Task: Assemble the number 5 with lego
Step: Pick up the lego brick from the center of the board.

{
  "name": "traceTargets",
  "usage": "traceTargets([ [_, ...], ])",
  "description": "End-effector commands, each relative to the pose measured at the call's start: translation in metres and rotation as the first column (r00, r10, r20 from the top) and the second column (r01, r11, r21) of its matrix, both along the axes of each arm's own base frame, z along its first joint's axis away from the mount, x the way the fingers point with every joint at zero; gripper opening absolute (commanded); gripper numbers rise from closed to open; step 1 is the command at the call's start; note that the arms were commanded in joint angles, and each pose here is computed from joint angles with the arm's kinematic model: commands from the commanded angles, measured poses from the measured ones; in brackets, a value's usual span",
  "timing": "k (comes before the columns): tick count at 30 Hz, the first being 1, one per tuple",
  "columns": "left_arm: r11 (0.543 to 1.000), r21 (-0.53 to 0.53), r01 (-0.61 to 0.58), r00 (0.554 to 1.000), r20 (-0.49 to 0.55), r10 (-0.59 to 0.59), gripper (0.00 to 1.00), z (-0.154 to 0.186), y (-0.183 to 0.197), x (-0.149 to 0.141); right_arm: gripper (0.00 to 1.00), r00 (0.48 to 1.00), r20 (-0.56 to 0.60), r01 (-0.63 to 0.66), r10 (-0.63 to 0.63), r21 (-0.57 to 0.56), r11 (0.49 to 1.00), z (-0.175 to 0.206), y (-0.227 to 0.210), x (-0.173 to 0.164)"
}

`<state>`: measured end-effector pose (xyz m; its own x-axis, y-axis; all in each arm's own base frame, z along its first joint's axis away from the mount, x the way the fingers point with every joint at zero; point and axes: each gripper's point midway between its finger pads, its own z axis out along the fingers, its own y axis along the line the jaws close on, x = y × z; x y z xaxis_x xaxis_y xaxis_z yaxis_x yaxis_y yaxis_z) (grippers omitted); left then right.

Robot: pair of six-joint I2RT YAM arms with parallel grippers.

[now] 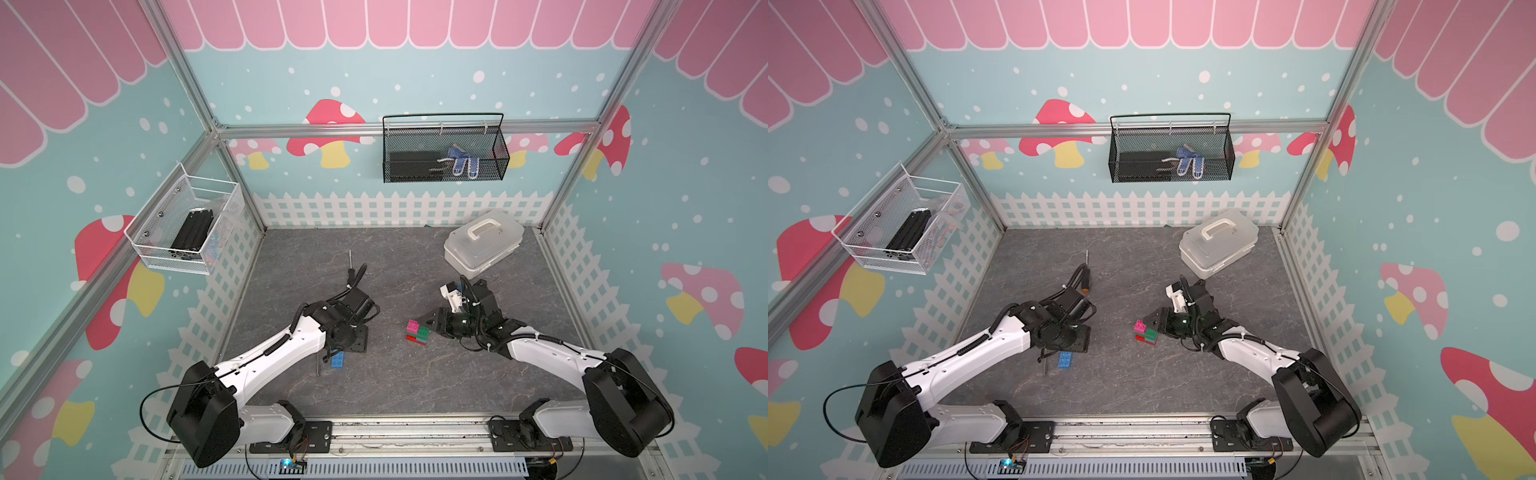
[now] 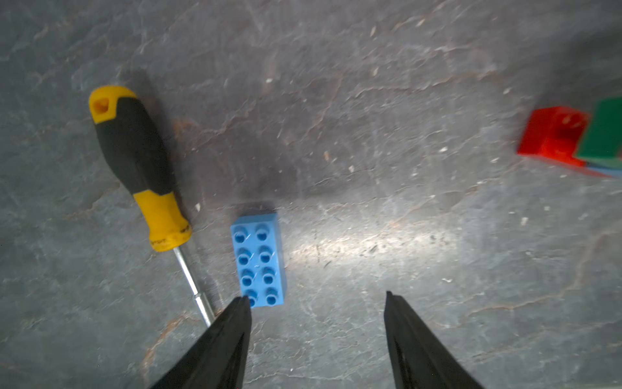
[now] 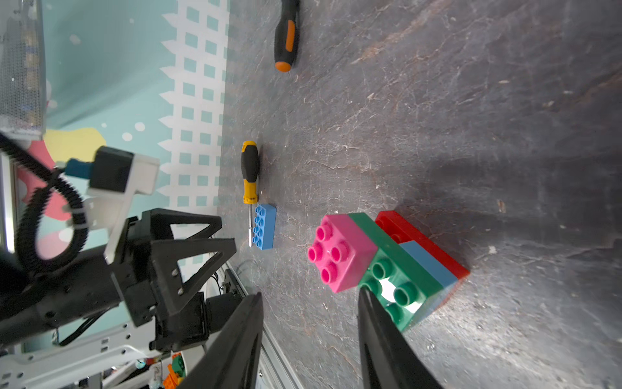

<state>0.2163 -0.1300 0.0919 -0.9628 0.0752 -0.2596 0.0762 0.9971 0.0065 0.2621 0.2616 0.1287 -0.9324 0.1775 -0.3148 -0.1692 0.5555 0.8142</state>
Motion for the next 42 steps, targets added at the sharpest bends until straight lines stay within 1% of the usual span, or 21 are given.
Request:
traceTargets([
  [1, 0.997, 0.039, -0.067, 0.998, 0.012, 0.066, 0.67, -0.003, 0.019, -0.001, 0.51, 1.0, -0.016, -0.004, 0.003, -0.03, 1.0, -0.009, -0.006, -0.012],
  [7, 0.991, 0.068, -0.116, 0.993, -0.022, 0.118, 0.67, -0.019, 0.027, 0.001, 0.58, 0.999, 0.024, 0.023, -0.023, -0.015, 1.0, -0.003, -0.012, -0.014],
  [16, 0.986, 0.05, -0.161, 0.985, -0.055, 0.163, 0.65, -0.043, 0.03, -0.001, 0.59, 0.999, 0.041, -0.001, 0.002, -0.028, 1.0, -0.001, -0.01, -0.012],
  [19, 0.986, 0.028, -0.166, 0.984, -0.068, 0.168, 0.65, -0.05, 0.028, -0.002, 0.59, 1.0, 0.018, 0.004, -0.003, -0.081, 0.997, -0.008, -0.018, -0.017],
  [23, 0.986, 0.03, -0.164, 0.983, -0.081, 0.166, 0.64, -0.058, 0.027, -0.004, 0.6, 1.0, -0.019, 0.014, -0.015, -0.053, 0.999, -0.019, -0.023, -0.031],
  [25, 0.986, 0.027, -0.164, 0.982, -0.086, 0.166, 0.64, -0.061, 0.026, -0.005, 0.6, 0.999, -0.025, 0.026, -0.028, -0.066, 0.997, -0.026, -0.029, -0.037],
  [28, 0.986, 0.036, -0.163, 0.981, -0.101, 0.166, 0.62, -0.069, 0.027, -0.007, 0.61, 0.999, -0.025, 0.035, -0.037, -0.074, 0.997, -0.029, -0.034, -0.042],
  [30, 0.987, 0.046, -0.156, 0.981, -0.111, 0.161, 0.52, -0.073, 0.027, -0.007, 0.61, 0.999, -0.029, 0.034, -0.037, -0.078, 0.996, -0.031, -0.035, -0.044],
  [34, 0.993, 0.036, -0.116, 0.984, -0.129, 0.12, 0.38, -0.078, 0.018, -0.004, 0.62, 0.999, -0.027, 0.035, -0.037, -0.085, 0.996, -0.033, -0.036, -0.044],
  [36, 0.997, 0.021, -0.069, 0.988, -0.136, 0.071, 0.34, -0.079, 0.008, -0.002, 0.61, 0.999, -0.028, 0.029, -0.032, -0.087, 0.996, -0.034, -0.036, -0.045],
  [39, 0.999, 0.012, 0.046, 0.989, -0.139, -0.044, 0.3, -0.076, -0.014, 0.002, 0.62, 0.999, -0.038, 0.023, -0.027, -0.105, 0.994, -0.04, -0.04, -0.049],
  [42, 0.988, 0.017, 0.153, 0.981, -0.125, -0.15, 0.23, -0.07, -0.034, 0.006, 0.62, 0.997, -0.073, 0.011, -0.025, -0.189, 0.982, -0.056, -0.05, -0.057],
])
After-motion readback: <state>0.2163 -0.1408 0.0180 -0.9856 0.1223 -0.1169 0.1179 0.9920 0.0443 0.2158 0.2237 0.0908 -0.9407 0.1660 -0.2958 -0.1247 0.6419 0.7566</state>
